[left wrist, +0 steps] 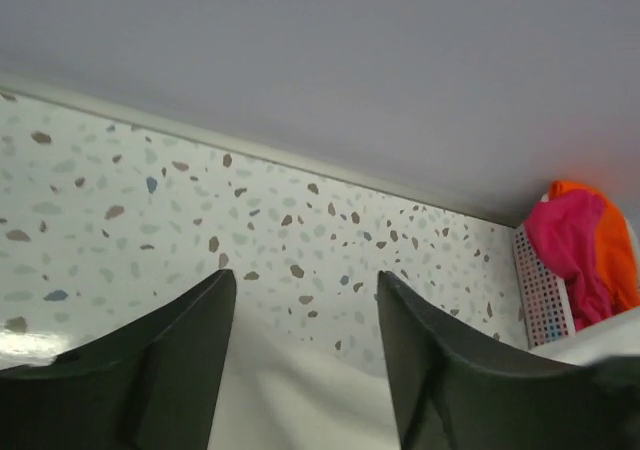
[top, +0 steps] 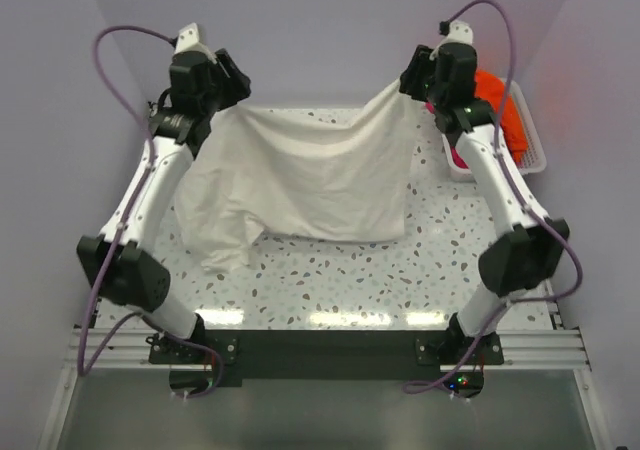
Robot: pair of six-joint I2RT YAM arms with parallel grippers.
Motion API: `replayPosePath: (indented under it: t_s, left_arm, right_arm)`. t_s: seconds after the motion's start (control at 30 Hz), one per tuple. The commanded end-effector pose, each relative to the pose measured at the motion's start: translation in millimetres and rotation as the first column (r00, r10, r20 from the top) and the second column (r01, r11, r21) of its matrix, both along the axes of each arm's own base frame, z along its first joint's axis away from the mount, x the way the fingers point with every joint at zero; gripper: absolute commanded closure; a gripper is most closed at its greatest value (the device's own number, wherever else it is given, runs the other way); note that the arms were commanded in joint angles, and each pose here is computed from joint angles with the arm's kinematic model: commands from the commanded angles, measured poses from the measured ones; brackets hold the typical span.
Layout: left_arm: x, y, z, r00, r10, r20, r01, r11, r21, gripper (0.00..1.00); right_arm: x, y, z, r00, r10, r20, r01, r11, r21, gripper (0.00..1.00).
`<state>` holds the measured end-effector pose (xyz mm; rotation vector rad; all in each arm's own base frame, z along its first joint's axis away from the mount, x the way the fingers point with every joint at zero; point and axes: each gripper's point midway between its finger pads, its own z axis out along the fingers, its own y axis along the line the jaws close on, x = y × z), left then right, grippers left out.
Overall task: Fold and stack the t-shirts
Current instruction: Flatten the tshirt out
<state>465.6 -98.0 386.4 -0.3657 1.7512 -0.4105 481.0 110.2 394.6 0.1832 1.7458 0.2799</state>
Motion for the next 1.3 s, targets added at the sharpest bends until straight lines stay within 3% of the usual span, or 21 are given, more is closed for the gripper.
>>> replayPosePath:
  t_s: [0.0,0.1,0.17,0.2,0.23,0.27,0.3,0.33,0.4,0.43,0.63,0.73,0.93,1.1,1.27]
  left_arm:
    - [47.5,-12.5,-58.3,0.99,-0.065,-0.128,0.061,0.998,-0.032,0.31]
    - [48.5,-6.9,-79.9,0.98,-0.026,-0.197,0.021,0.999,-0.029,0.18]
    - [24.8,13.8,-88.3,0.972,0.08,-0.219,-0.087,0.996,-0.023,0.15]
    - [6.9,22.4,-124.0,0.948,0.121,-0.294,-0.128,0.992,-0.004,0.13]
    - [-13.5,35.3,-113.8,0.947,0.179,-0.268,-0.189,0.982,-0.009,0.12]
    - [-26.8,39.9,-124.3,0.935,0.209,-0.285,-0.228,0.973,-0.034,0.11]
    - [-51.2,48.5,-164.8,0.9,0.244,-0.36,-0.263,0.965,-0.003,0.12]
    - [-73.5,59.5,-158.3,0.895,0.287,-0.341,-0.307,0.952,-0.005,0.12]
    - [-110.6,73.5,-196.9,0.843,0.351,-0.407,-0.376,0.926,0.019,0.12]
    - [-130.7,84.7,-192.9,0.832,0.395,-0.389,-0.418,0.908,0.026,0.14]
    - [-201.3,111.1,-241.9,0.704,0.522,-0.481,-0.565,0.822,0.065,0.21]
    - [-218.3,119.2,-262.5,0.623,0.574,-0.531,-0.619,0.777,0.115,0.21]
    - [-225.5,128.4,-293.2,0.52,0.637,-0.57,-0.654,0.726,0.214,0.21]
    - [-230.0,134.8,-305.1,0.482,0.671,-0.563,-0.675,0.694,0.251,0.21]
    - [-226.8,138.7,-313.4,0.459,0.69,-0.56,-0.69,0.674,0.264,0.23]
  right_arm:
    - [50.1,-12.7,-95.9,0.968,0.014,-0.252,-0.006,0.999,0.033,0.47]
    - [63.3,-11.9,-118.6,0.945,0.003,-0.328,0.008,0.999,0.033,0.34]
    - [45.0,-16.8,-122.6,0.938,-0.023,-0.345,0.038,0.999,0.037,0.29]
    - [35.8,-20.2,-127.2,0.934,-0.047,-0.353,0.062,0.998,0.032,0.25]
    - [18.7,-23.3,-154.5,0.913,-0.056,-0.403,0.073,0.997,0.027,0.25]
    - [0.1,-24.1,-142.6,0.921,-0.058,-0.384,0.088,0.994,0.059,0.25]
    - [-11.1,-21.8,-143.4,0.927,-0.053,-0.372,0.088,0.993,0.077,0.25]
    - [-36.6,-20.1,-187.0,0.891,-0.038,-0.452,0.078,0.994,0.072,0.25]
    - [-67.2,-16.7,-182.5,0.909,-0.029,-0.417,0.08,0.991,0.105,0.25]
    - [-91.9,-16.5,-220.5,0.874,-0.023,-0.486,0.079,0.992,0.095,0.25]
    - [-173.6,-15.9,-269.6,0.84,-0.015,-0.543,0.101,0.987,0.128,0.3]
    - [-196.3,-20.6,-295.8,0.811,-0.037,-0.584,0.129,0.985,0.116,0.3]
    - [-220.7,-19.9,-333.8,0.749,-0.027,-0.662,0.141,0.983,0.12,0.38]
    - [-235.5,-21.6,-337.1,0.745,-0.028,-0.667,0.154,0.979,0.131,0.38]
    - [-262.1,-17.0,-349.5,0.68,-0.019,-0.733,0.172,0.976,0.135,0.42]
